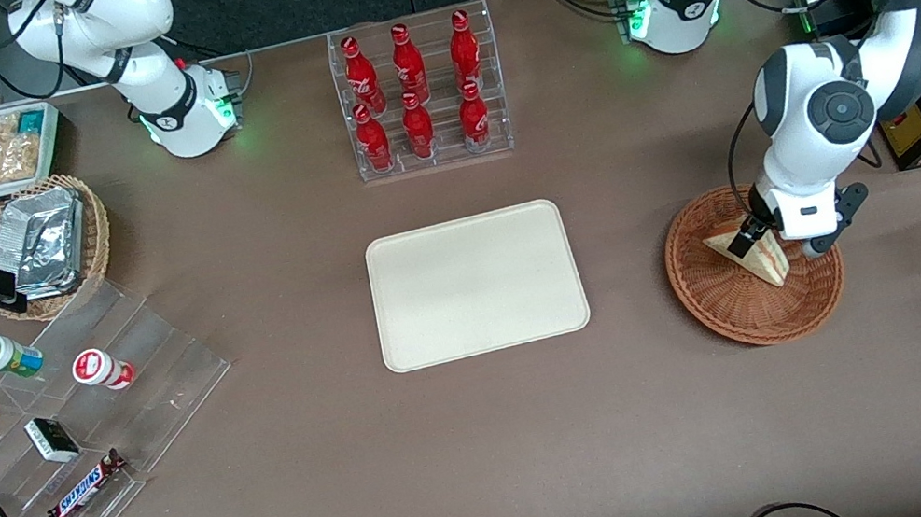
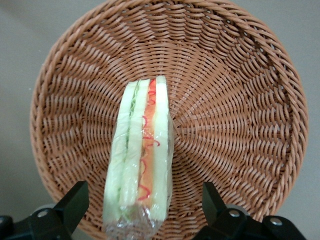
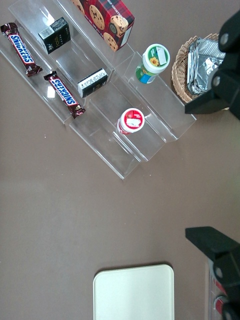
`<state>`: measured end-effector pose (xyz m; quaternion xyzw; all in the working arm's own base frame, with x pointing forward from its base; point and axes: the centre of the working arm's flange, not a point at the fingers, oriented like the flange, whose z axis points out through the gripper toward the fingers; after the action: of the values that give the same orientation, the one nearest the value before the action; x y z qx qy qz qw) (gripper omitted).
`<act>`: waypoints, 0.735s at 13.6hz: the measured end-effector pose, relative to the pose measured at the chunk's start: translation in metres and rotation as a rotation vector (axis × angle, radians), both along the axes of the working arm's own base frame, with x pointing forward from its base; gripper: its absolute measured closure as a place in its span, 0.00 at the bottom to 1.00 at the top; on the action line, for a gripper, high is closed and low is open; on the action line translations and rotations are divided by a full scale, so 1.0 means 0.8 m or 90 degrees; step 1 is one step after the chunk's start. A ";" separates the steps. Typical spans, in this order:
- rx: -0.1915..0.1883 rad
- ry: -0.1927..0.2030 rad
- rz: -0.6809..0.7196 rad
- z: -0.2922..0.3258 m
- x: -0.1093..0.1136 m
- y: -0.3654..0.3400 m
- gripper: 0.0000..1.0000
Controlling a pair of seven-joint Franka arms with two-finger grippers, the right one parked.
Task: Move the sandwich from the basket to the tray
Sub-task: 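Lower the left gripper and grasp the wrapped sandwich by its edge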
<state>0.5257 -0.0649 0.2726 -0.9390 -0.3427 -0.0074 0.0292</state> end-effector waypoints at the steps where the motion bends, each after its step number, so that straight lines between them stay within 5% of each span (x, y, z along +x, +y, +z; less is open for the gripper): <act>1: 0.000 0.003 0.001 -0.005 0.000 0.001 0.00; 4: 0.000 0.014 0.002 -0.015 -0.003 0.003 0.07; 7: 0.001 0.028 0.003 -0.030 -0.006 0.003 0.44; 10: 0.000 0.027 0.005 -0.033 -0.004 0.003 0.67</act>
<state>0.5225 -0.0629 0.2466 -0.9375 -0.3459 0.0126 0.0361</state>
